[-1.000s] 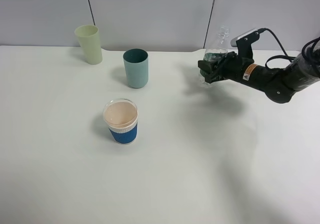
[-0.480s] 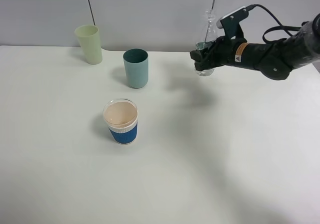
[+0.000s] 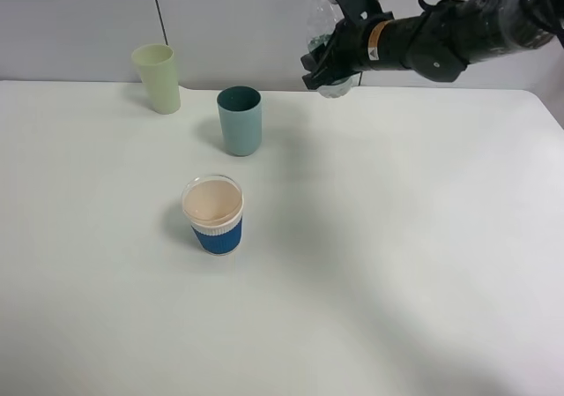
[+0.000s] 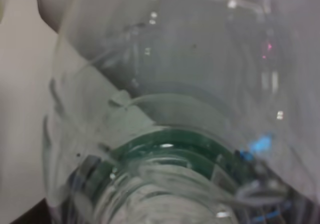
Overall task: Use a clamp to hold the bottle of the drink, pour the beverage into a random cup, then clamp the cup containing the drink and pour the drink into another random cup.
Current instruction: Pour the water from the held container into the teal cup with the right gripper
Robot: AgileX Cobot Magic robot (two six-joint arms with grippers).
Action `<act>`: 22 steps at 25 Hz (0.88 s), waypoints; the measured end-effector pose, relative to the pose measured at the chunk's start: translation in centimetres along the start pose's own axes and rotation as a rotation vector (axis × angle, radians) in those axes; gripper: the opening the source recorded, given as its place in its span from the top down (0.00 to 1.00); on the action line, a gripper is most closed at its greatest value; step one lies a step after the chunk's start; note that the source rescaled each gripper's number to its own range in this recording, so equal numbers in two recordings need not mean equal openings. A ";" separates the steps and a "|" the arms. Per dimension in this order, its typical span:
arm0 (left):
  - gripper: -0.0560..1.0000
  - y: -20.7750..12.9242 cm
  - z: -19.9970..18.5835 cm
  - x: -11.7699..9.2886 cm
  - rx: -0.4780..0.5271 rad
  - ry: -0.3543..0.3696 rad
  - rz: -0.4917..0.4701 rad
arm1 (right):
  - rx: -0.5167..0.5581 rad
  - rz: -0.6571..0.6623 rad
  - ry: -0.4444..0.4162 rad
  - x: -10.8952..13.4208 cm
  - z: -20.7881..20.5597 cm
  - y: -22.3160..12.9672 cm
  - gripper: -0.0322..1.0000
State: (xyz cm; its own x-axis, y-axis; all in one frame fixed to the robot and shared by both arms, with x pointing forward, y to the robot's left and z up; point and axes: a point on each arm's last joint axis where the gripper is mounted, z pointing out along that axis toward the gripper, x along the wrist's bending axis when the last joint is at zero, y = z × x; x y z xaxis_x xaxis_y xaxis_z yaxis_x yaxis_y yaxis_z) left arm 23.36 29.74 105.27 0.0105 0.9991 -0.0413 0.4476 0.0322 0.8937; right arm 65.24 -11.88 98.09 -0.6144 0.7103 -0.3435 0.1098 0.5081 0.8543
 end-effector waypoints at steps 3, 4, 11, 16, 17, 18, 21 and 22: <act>0.00 0.0 0.0 0.0 0.000 0.000 0.000 | 0.000 -0.061 -0.002 0.5 0.3 1.8 0.95; 0.00 0.0 0.0 0.0 0.000 0.000 0.000 | 0.000 -0.080 -0.002 0.8 0.4 2.4 0.95; 0.00 0.0 0.0 0.0 0.000 0.000 0.000 | 0.035 -0.165 -0.011 2.2 1.0 4.6 0.95; 0.00 0.0 0.0 0.0 0.000 0.000 0.000 | 0.146 -0.217 -0.046 3.1 2.0 4.7 0.95; 0.00 0.0 0.0 0.0 0.000 0.000 0.000 | 0.158 -0.232 -0.050 3.3 2.3 4.8 0.95; 0.00 0.0 0.0 0.0 0.000 0.000 0.000 | 0.163 -0.247 -0.053 3.6 2.5 5.0 0.95; 0.00 0.0 0.0 0.0 0.000 0.000 0.000 | 0.187 -0.309 -0.053 4.6 3.4 5.1 0.95; 0.00 0.0 0.0 0.0 0.000 0.000 0.000 | 0.193 -0.336 -0.051 4.9 3.6 5.2 0.95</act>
State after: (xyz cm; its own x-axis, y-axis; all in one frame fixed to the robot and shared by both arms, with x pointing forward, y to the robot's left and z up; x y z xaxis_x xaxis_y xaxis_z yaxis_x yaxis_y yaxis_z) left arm 23.36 29.74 105.27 0.0105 0.9991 -0.0413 0.4476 0.0322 0.8937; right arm 65.61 -3.97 99.37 -0.6019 0.5092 -0.6151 0.0571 0.7957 0.6029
